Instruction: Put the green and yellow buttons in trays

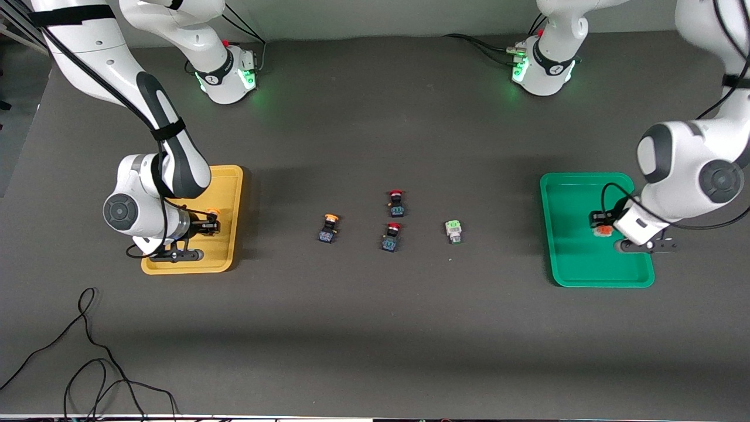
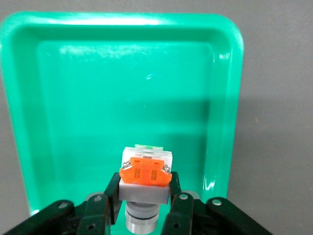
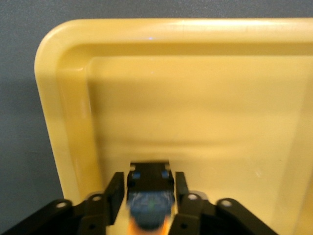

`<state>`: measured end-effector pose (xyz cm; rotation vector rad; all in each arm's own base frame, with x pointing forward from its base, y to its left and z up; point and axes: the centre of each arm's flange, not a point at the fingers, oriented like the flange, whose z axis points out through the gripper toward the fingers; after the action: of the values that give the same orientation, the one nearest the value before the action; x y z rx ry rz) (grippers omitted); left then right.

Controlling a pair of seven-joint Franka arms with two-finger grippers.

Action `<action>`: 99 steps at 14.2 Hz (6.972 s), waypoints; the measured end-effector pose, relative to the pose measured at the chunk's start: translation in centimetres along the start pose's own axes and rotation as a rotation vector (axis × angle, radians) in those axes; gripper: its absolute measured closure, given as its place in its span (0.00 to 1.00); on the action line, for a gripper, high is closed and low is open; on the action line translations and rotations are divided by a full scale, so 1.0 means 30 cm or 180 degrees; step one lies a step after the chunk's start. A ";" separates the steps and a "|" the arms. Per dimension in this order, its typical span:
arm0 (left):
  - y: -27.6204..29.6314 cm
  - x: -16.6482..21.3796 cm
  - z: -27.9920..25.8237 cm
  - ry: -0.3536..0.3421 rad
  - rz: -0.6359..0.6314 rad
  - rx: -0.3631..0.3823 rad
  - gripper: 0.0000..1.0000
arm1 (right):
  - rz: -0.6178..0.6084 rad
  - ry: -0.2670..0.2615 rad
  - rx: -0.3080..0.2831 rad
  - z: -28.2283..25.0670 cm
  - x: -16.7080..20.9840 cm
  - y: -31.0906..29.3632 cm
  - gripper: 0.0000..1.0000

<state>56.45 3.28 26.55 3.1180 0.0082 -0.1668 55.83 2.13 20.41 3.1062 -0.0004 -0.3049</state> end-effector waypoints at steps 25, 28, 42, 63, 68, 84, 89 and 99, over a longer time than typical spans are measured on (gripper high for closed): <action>0.743 0.020 -0.592 -0.0038 -0.0270 0.0008 0.00 | 0.0769 -0.0071 0.0184 -0.297 0.147 -1.089 0.01; 1.044 -0.047 -0.450 0.0040 -0.0370 -0.0007 0.00 | 0.0771 -0.0082 0.0125 -0.165 0.163 -1.102 0.01; 1.170 -0.083 0.280 0.0157 -0.0357 -0.0017 0.03 | 0.0813 0.0131 -0.0006 0.069 0.062 -1.130 0.49; 0.285 0.127 -0.349 -0.0209 -0.0308 0.0146 0.59 | -0.0452 -0.0104 -0.0063 -0.280 0.054 0.169 0.59; -0.158 0.101 -0.189 -0.0057 0.0042 0.0026 0.59 | -0.0489 0.0125 -0.0317 -0.019 0.004 0.242 0.59; -0.264 0.074 -0.348 -0.0304 0.0274 0.0176 0.00 | -0.0271 -0.0201 0.0383 -0.866 -0.026 0.071 0.00; -0.187 -0.056 -0.788 -0.0174 0.0191 0.0016 0.00 | -0.0137 -0.0065 0.0205 -1.260 -0.135 0.144 0.00; 0.191 -0.221 -1.081 -0.0019 0.0360 0.0025 0.00 | 0.0204 -0.0249 0.0148 -1.308 -0.195 0.210 0.00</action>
<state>53.34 -1.84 59.60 3.1149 -0.1690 -0.1743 57.75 -3.37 60.17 3.1298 -0.1097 -0.4301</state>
